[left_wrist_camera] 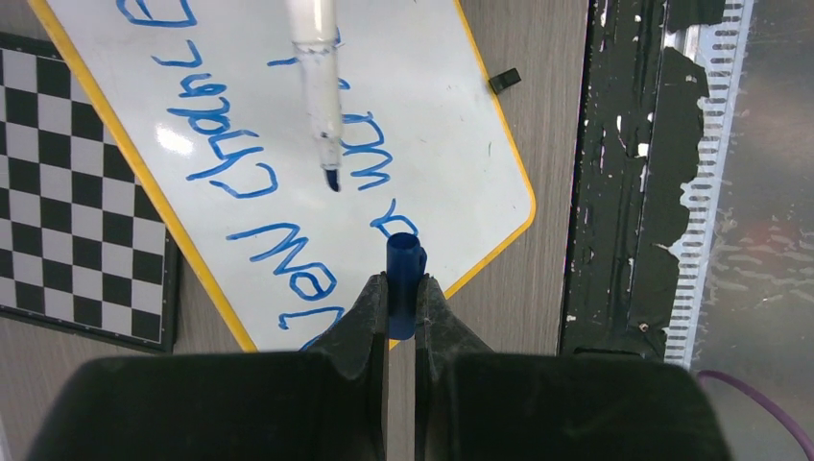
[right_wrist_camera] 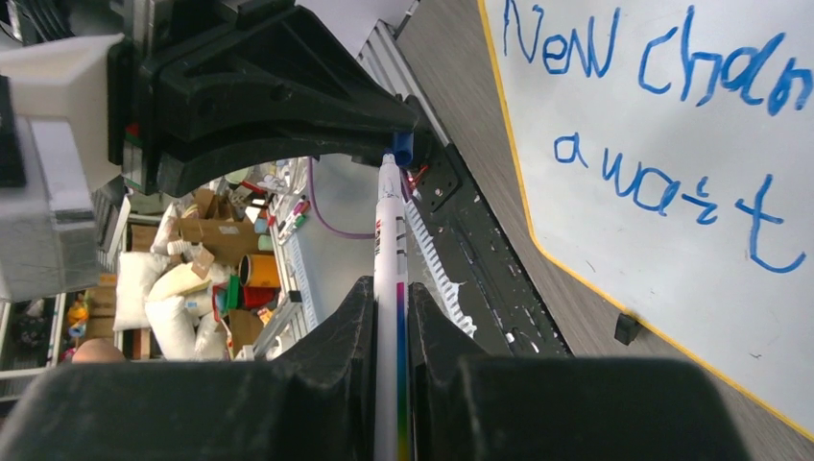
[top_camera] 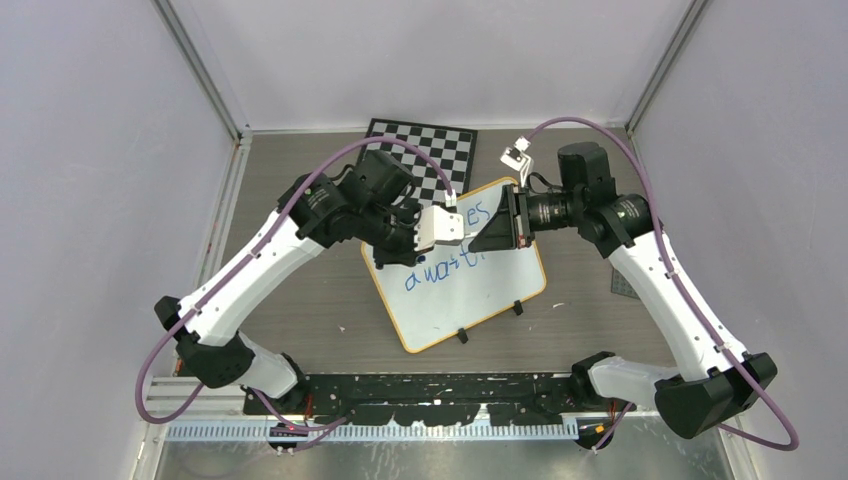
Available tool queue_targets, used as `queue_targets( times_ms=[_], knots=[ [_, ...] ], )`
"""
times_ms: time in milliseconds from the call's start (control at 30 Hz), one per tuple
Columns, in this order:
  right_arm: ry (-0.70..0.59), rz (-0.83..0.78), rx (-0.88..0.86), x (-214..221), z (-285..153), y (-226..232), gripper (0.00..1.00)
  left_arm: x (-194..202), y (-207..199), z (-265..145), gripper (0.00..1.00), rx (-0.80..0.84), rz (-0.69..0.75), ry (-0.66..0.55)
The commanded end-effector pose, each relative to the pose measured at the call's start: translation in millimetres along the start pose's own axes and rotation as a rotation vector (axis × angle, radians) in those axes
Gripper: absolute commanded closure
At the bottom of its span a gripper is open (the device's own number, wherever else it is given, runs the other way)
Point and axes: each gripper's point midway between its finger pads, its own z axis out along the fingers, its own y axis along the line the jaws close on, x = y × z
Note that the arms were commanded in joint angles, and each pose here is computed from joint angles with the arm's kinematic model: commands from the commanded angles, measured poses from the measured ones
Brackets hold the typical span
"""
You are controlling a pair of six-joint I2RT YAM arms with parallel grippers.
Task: Write a sentence on the whiteboard
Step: Close the whiteboard marker at the center of the board.
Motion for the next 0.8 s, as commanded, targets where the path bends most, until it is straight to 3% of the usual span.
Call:
queue_targets(
  times_ms=[0,767],
  knots=[
    [0.006,-0.025,-0.051,2,2,12,1.0,-17,6,-10,1.0,-0.038,0.024,-0.051],
    [0.085,-0.061,-0.003,22,11,3,1.0,-30,1,-8,1.0,-0.021,0.045,-0.074]
  ],
)
